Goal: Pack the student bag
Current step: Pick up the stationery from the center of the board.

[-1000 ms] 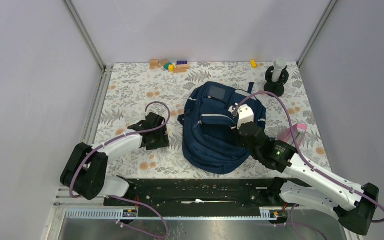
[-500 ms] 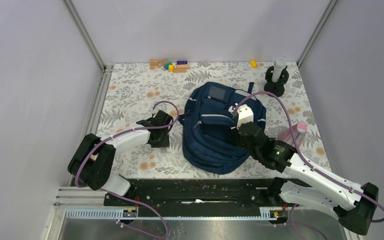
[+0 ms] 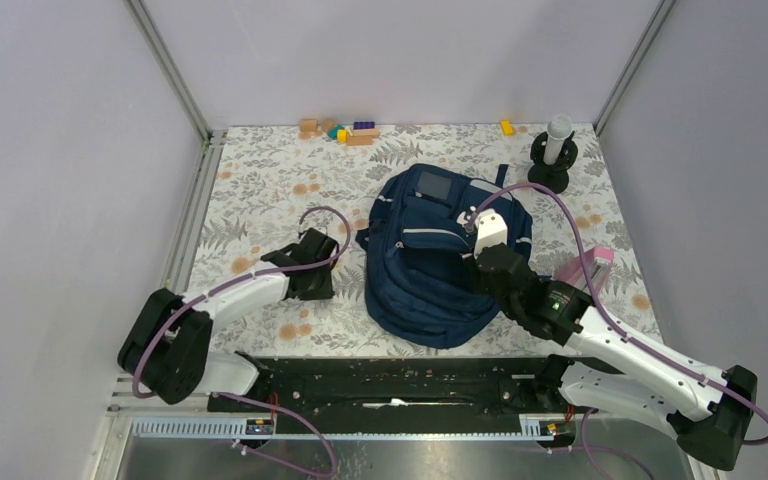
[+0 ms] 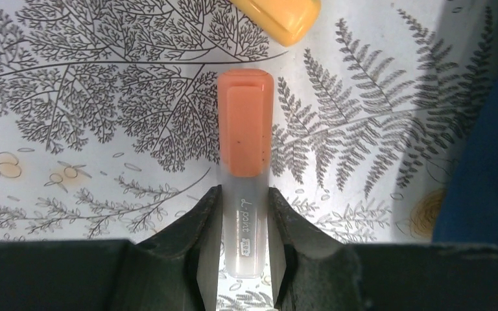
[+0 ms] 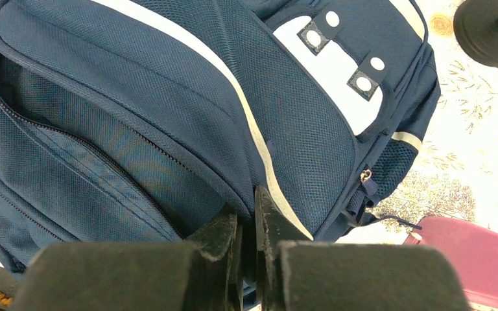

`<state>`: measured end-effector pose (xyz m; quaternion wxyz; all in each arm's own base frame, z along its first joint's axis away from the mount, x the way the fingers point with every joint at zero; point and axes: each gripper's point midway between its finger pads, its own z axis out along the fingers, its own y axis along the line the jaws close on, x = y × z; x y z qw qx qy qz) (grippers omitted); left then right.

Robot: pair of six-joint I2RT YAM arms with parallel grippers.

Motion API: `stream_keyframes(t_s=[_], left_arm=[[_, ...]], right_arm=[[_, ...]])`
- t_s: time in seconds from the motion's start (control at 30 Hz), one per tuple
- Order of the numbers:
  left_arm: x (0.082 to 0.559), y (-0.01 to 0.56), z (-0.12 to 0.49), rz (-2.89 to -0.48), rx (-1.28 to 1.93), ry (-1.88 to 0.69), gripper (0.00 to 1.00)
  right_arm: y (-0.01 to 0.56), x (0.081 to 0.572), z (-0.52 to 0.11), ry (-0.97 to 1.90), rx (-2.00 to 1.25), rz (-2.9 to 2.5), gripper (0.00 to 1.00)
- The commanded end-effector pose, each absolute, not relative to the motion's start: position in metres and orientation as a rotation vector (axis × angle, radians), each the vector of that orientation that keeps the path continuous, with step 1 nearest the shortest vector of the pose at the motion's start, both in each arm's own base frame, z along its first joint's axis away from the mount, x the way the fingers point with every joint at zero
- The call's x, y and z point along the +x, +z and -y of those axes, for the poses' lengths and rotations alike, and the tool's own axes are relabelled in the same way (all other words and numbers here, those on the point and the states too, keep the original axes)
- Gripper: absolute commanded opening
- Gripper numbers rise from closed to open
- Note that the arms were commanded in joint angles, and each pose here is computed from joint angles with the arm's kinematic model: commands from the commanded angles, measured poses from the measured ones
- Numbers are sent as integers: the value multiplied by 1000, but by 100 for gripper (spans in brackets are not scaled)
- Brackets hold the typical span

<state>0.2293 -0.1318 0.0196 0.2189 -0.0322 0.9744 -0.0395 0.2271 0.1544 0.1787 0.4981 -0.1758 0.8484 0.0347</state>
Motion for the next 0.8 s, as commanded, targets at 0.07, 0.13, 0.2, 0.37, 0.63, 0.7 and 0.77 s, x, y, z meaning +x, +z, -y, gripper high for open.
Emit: stream_keyframes(t_s=[0.07, 0.13, 0.2, 0.37, 0.63, 0.7, 0.77], left_arm=[[234, 61, 141, -2558, -61, -251, 6], [231, 75, 147, -2519, -28, -303, 6], [228, 90, 155, -2486, 6, -358, 5], [213, 141, 191, -2383, 119, -513, 5], [185, 218, 274, -2293, 179, -867, 5], [175, 227, 290, -2287, 203, -926, 5], [164, 230, 304, -2304, 213, -984, 5]], right_arm=[[199, 227, -152, 119, -357, -2021, 0], [200, 227, -151, 113, -357, -2021, 0], [201, 228, -151, 108, -361, -2021, 0], [204, 229, -153, 107, -363, -2019, 0], [210, 231, -159, 129, -361, -2017, 0], [212, 232, -159, 130, -360, -2013, 0], [214, 232, -159, 127, -358, -2010, 0]])
